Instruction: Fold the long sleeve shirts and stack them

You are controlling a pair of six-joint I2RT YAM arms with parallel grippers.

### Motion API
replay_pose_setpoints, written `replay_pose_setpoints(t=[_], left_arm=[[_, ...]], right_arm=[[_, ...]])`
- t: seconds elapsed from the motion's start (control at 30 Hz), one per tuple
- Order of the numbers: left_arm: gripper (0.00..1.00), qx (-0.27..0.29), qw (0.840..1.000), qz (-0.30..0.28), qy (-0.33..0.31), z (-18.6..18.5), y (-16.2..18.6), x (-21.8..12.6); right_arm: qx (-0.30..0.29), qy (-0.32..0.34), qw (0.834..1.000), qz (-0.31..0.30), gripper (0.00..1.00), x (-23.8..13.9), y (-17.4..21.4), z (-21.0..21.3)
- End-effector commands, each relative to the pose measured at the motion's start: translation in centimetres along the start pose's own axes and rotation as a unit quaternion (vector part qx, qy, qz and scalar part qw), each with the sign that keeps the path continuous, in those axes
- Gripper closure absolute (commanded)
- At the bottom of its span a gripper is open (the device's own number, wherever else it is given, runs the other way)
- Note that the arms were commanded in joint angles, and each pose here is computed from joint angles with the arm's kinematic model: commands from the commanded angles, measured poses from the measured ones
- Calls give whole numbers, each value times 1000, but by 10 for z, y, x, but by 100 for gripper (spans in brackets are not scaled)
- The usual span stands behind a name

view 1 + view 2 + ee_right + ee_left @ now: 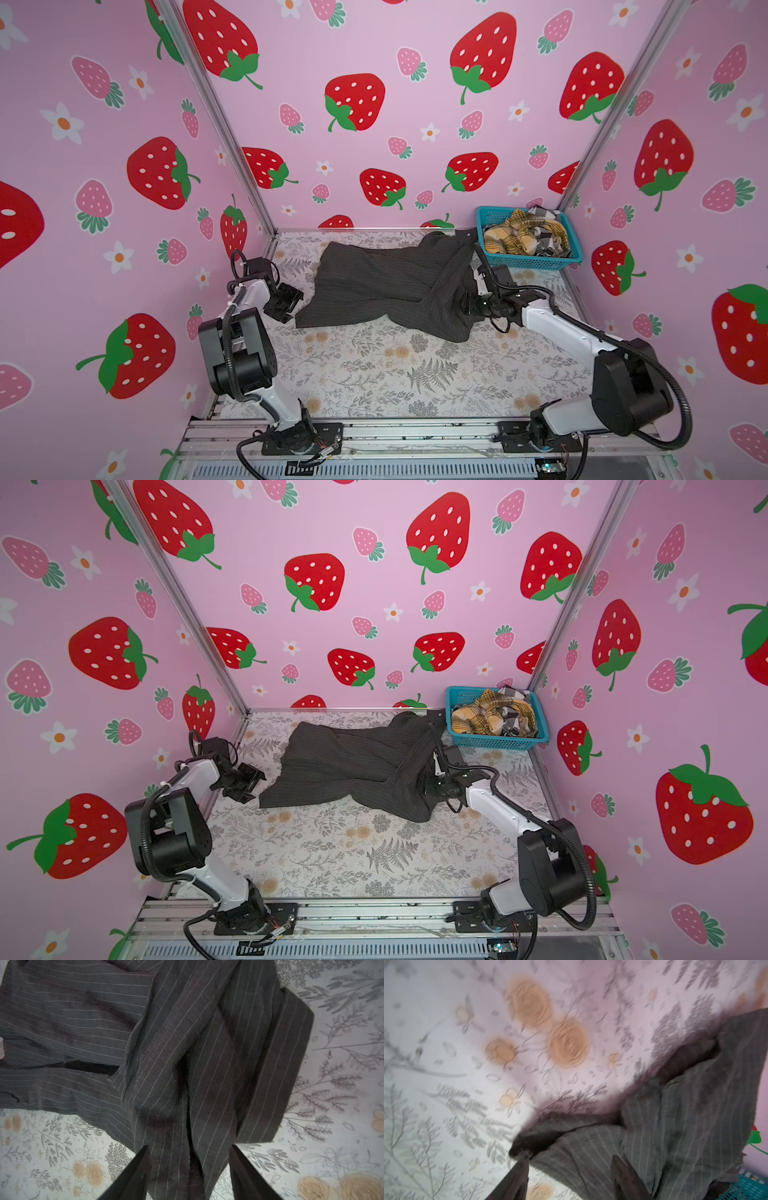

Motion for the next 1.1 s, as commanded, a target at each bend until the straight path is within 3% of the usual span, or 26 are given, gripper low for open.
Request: replay_pose_setpoints(t=[0.0,0.1,0.2,0.37,0.53,0.57,0.73,0.8,0.87,0.93,1.0,1.07], left_arm=[[35,38,999,14,-16,-15,-8,-2],[35,52,998,29,-34,-13,1,6],[44,52,996,52,-57,-1,14,8],[50,54,992,61,-94,26,39,11],[47,48,990,80,-104,40,56,18],[50,47,990,82,-106,42,58,19],[87,43,989,88,-109,45,61,25],[97,42,990,86,-107,44,59,25],[100,45,991,82,-99,40,57,23],[100,47,992,74,-96,37,55,19],[100,50,992,68,-92,36,54,16],[100,53,993,62,-83,32,52,13]], right_arm=[[-15,-15,1000,10,39,8,0,9],[-14,-22,1000,8,39,11,-1,12],[-17,-32,999,11,41,12,-3,17],[-23,-35,999,8,42,12,-5,21],[-30,-34,999,12,39,20,-10,24],[-32,-34,999,12,37,24,-12,25],[-34,-29,999,14,35,46,-27,33],[-33,-32,999,13,35,56,-35,37],[-33,-37,999,16,36,68,-43,43],[-34,-32,999,17,46,83,-53,46],[-39,-15,999,12,74,92,-66,47],[-51,-17,999,-7,93,85,-87,58]])
Point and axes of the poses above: each gripper's point midway between its finger pads, its own x axis out along the fingers, its own z axis along the line the jaws close on, y = z × x, the point moved 3 cm from there along -x, back along the fingers, and after that the axes turned 11 degrees about x, right-handed, at the moved point
